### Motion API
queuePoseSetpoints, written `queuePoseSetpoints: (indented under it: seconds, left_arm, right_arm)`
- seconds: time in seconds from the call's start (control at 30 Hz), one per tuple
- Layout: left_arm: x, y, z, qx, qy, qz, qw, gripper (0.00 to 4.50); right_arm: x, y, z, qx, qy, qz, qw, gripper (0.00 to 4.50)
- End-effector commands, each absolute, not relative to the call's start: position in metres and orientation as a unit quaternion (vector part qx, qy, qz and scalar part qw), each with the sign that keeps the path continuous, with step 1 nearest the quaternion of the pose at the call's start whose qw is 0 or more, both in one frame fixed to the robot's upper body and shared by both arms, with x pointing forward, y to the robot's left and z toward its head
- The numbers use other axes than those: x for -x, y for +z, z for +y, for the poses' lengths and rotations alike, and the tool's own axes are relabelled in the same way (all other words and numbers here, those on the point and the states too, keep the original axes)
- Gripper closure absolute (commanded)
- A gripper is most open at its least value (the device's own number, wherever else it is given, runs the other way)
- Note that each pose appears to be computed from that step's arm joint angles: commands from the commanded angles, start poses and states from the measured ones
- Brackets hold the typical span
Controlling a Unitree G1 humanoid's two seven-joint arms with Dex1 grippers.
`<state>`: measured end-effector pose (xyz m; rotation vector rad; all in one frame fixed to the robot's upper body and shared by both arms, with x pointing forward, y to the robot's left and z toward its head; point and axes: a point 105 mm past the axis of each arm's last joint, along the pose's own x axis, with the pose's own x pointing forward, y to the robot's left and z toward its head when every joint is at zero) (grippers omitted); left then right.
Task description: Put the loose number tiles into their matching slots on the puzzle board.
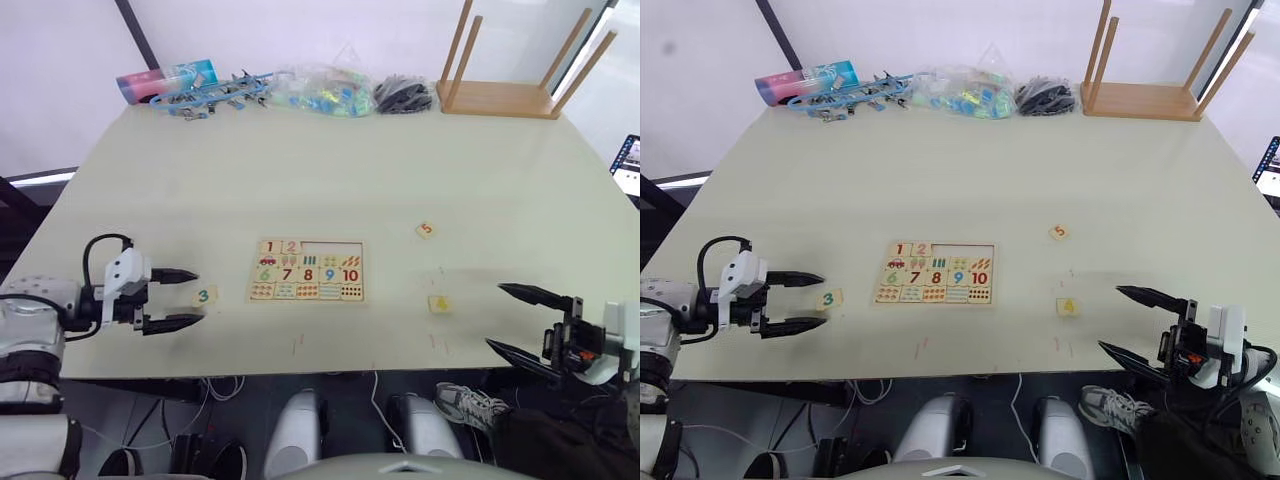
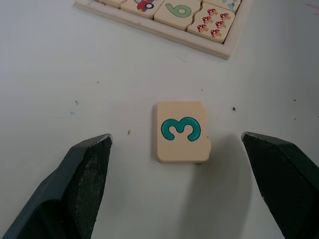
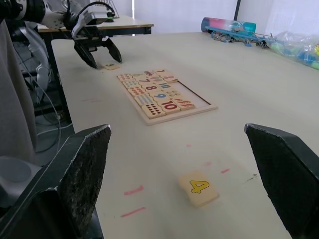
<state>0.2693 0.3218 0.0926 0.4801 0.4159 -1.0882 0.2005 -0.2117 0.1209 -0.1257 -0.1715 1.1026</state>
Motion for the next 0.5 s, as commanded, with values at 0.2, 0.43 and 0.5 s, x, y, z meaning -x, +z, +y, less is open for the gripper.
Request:
queuePoseSetpoints:
  seconds: [0.2, 0.43, 0.5]
  left_arm:
    - [-0.269, 0.0873, 0.3204, -0.214, -0.52, 0.187, 0.805, 0.07]
    - [-0.2691, 0.087, 0.3149, -0.202, -0.532, 0.192, 0.799, 0.58]
    - [-0.2674, 0.0859, 0.3156, -0.203, -0.534, 0.199, 0.796, 1.27]
  right_arm:
    - [-0.2016, 0.13, -0.2123, 0.073, 0.525, -0.093, 0.843, 0.0]
    - [-0.2018, 0.1291, -0.2137, 0.073, 0.526, -0.091, 0.842, 0.0]
    - [-0.202, 0.129, -0.2138, 0.074, 0.527, -0.091, 0.842, 0.0]
